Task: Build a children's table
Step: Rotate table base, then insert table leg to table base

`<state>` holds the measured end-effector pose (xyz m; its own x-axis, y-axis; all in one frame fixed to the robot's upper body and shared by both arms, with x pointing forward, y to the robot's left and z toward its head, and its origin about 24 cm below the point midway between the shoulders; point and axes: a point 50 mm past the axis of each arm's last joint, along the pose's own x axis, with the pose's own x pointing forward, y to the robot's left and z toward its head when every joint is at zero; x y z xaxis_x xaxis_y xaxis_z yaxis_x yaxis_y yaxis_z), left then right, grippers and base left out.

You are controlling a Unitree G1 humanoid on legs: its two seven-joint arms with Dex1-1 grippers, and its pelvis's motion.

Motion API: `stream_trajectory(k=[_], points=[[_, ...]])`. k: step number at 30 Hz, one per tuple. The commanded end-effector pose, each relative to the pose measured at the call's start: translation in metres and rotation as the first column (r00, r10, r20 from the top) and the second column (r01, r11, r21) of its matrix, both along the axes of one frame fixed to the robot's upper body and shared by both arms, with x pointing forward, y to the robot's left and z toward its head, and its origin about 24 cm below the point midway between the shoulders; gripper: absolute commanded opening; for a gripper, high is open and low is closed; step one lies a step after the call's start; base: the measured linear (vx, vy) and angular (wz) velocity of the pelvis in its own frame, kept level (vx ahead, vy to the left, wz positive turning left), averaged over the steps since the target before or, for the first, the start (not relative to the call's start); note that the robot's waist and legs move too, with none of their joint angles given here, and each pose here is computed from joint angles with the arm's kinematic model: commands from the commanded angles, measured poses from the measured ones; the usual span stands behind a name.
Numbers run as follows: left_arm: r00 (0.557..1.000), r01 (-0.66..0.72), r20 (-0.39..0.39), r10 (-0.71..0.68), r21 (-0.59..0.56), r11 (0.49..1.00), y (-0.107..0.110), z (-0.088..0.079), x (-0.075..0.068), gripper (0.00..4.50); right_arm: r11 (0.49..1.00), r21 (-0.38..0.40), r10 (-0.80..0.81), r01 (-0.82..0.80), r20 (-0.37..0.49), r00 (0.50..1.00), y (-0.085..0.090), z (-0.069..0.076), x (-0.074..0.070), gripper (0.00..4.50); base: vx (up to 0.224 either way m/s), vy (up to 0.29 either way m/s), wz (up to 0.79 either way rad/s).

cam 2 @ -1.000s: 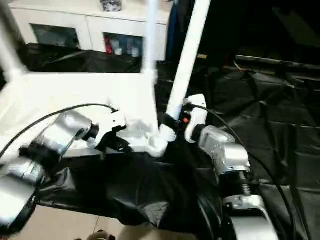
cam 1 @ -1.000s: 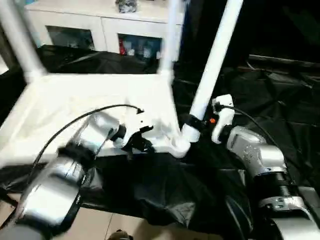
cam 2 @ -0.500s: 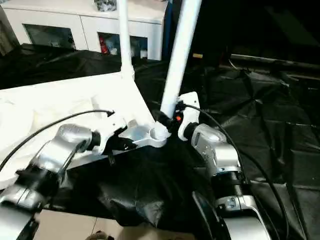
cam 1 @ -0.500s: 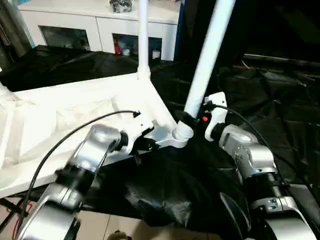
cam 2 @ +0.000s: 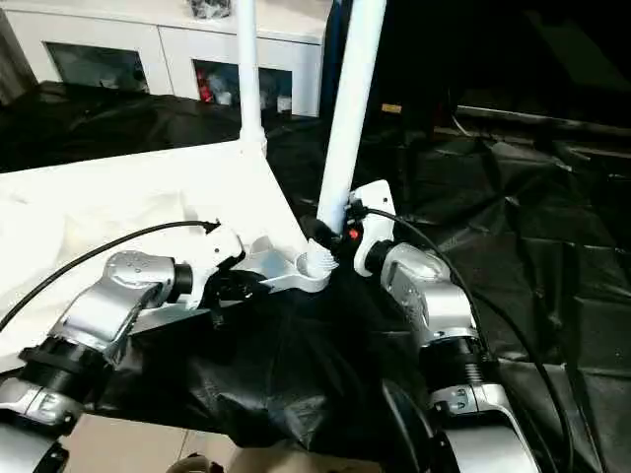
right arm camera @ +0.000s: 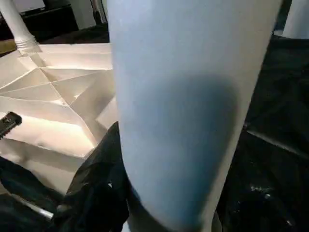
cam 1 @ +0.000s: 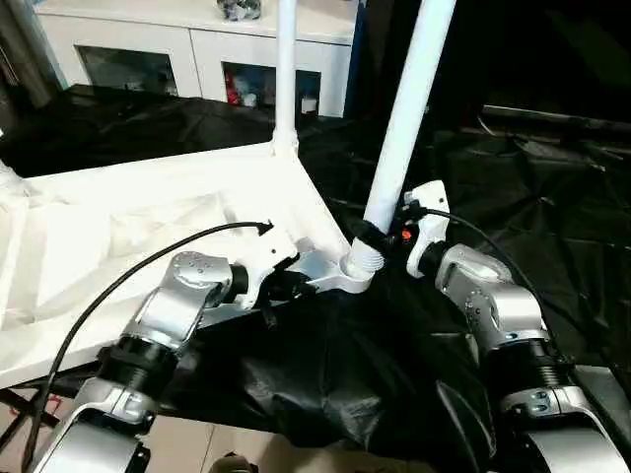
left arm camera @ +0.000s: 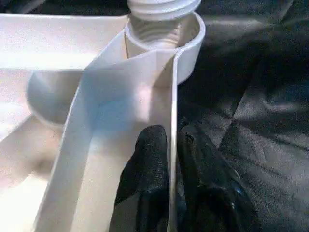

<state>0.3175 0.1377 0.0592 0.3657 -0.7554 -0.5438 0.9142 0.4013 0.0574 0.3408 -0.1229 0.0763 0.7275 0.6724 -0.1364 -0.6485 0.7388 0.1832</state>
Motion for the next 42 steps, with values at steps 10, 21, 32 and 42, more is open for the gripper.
stream_trajectory(k=[10, 21, 32, 42], points=[[0.999, -0.013, -0.048, 0.013, -0.007, 1.000, 0.011, -0.004, -0.006, 0.62, 1.000, -0.006, 0.023, -0.022, 0.046, 0.999, 0.004, 0.009, 0.005, 1.93, 0.000, 0.000, 0.00], [0.997, -0.005, -0.071, 0.004, -0.014, 1.000, 0.010, -0.010, -0.009, 0.00, 0.997, -0.044, 0.069, -0.068, 0.034, 0.997, 0.009, 0.007, 0.007, 1.93, 0.000, 0.000, 0.00], [0.997, 0.055, -0.065, -0.052, 0.045, 0.997, 0.010, -0.013, -0.014, 0.00, 0.989, -0.092, 0.113, -0.115, -0.021, 0.993, 0.011, -0.003, 0.006, 1.93, 0.000, 0.000, 0.00], [0.998, 0.029, -0.057, -0.029, -0.001, 1.000, 0.005, -0.006, -0.010, 0.00, 0.998, -0.022, 0.063, -0.064, -0.050, 0.997, 0.007, -0.013, 0.007, 1.91, 0.000, 0.000, 0.00]])
